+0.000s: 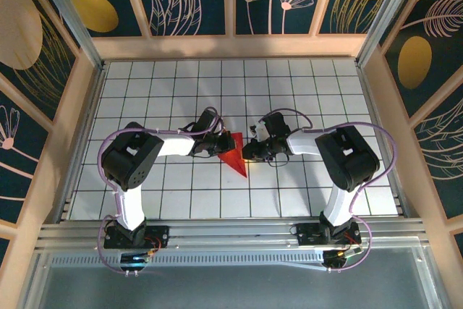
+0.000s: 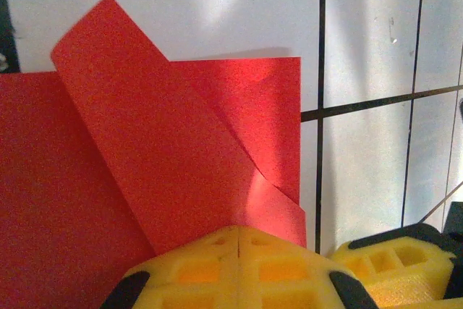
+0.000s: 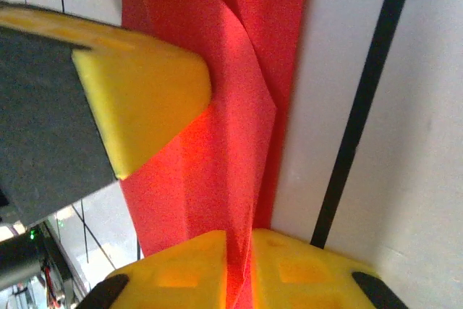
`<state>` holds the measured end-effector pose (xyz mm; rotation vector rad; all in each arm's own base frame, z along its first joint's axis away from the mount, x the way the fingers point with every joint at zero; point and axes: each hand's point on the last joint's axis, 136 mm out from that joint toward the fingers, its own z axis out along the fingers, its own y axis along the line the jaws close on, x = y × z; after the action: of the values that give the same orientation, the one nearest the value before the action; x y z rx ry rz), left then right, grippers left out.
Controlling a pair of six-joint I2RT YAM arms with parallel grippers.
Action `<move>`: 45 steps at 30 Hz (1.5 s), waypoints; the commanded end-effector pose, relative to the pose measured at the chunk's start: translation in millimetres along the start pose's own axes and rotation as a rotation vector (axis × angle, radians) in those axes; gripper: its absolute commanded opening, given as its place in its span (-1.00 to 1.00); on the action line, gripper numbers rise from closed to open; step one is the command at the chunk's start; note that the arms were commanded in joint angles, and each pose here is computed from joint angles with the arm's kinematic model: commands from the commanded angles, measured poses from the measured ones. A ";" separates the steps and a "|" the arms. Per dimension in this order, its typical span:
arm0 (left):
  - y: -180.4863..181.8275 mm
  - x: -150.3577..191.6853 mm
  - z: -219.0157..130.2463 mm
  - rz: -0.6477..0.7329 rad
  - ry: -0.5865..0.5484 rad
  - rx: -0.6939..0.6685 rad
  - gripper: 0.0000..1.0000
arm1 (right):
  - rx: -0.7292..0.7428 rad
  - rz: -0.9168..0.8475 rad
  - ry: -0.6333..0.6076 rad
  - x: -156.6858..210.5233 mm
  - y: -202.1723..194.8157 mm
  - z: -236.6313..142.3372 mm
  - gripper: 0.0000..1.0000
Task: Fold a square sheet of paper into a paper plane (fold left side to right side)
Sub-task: Fourth fold the wing at the center of the table.
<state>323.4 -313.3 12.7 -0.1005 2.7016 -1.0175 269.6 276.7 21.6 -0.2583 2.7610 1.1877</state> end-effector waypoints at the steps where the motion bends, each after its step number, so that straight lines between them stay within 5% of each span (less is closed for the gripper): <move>1: 43.9 25.8 3.3 -0.035 0.060 -0.150 -0.95 | 0.009 -0.020 -0.071 -19.9 12.5 -16.2 -0.54; 9: 42.8 25.3 3.8 -0.033 0.059 -0.146 -0.95 | -0.013 -0.025 -0.120 -18.7 25.4 -54.4 -0.38; 16: 41.1 23.5 2.7 -0.031 0.055 -0.145 -0.95 | -0.247 0.007 -0.037 20.2 57.3 -53.4 -1.00; 28: 41.4 23.6 2.8 -0.030 0.057 -0.149 -0.95 | -0.285 0.055 0.073 57.1 52.8 -18.5 -1.00; 45: 40.3 23.2 2.8 -0.030 0.053 -0.142 -0.95 | -0.248 0.066 0.022 39.9 42.0 -8.5 -1.00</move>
<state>323.9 -313.1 12.9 -0.1013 2.6987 -1.0102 210.8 291.4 50.1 -0.2095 2.6788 1.5722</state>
